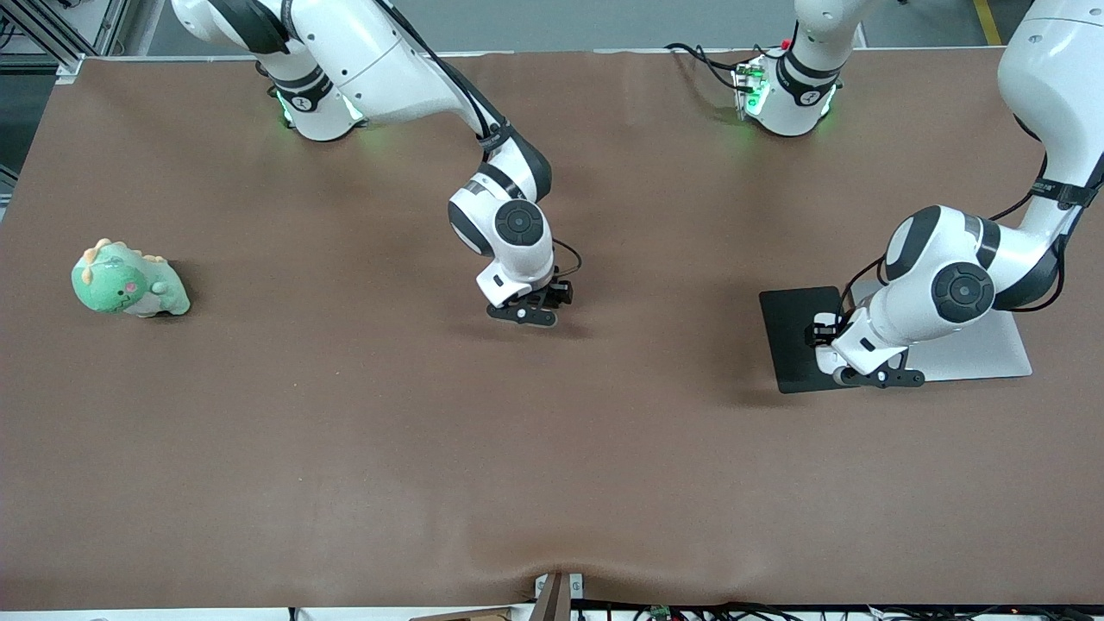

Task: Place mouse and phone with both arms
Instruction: 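Lower the mouse onto the mousepad while the right gripper carries the phone toward the plush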

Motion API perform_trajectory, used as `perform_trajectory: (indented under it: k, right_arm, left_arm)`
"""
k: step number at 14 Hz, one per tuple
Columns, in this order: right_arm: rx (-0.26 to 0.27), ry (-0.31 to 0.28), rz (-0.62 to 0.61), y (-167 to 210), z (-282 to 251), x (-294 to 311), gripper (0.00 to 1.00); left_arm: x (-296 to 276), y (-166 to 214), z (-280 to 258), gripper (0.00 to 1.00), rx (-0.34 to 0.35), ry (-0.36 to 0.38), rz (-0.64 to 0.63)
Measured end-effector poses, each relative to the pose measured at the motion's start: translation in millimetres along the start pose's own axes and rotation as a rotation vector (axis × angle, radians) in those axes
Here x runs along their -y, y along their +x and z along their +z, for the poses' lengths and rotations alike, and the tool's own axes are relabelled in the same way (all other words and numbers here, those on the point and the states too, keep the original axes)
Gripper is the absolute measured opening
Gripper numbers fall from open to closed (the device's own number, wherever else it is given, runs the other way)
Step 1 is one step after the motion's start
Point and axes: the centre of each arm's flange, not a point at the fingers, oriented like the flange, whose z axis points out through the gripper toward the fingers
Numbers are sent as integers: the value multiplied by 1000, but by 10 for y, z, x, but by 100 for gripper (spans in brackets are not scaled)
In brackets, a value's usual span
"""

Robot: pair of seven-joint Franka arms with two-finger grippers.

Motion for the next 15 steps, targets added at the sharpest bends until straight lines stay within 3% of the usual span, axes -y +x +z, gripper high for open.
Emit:
perform_trajectory:
  k: [5, 11, 15]
  right_arm:
    - [-1, -20, 89, 139, -235, -55, 80]
    - [-11, -44, 143, 904, -1936, -901, 80]
    - [-4, -52, 154, 1385, -2401, -1823, 80]
  left_arm:
    - [77, 39, 228, 62, -13, -23, 1]
    - [97, 73, 505, 62, -24, -60, 10]
    - [68, 25, 573, 62, -29, -47, 36]
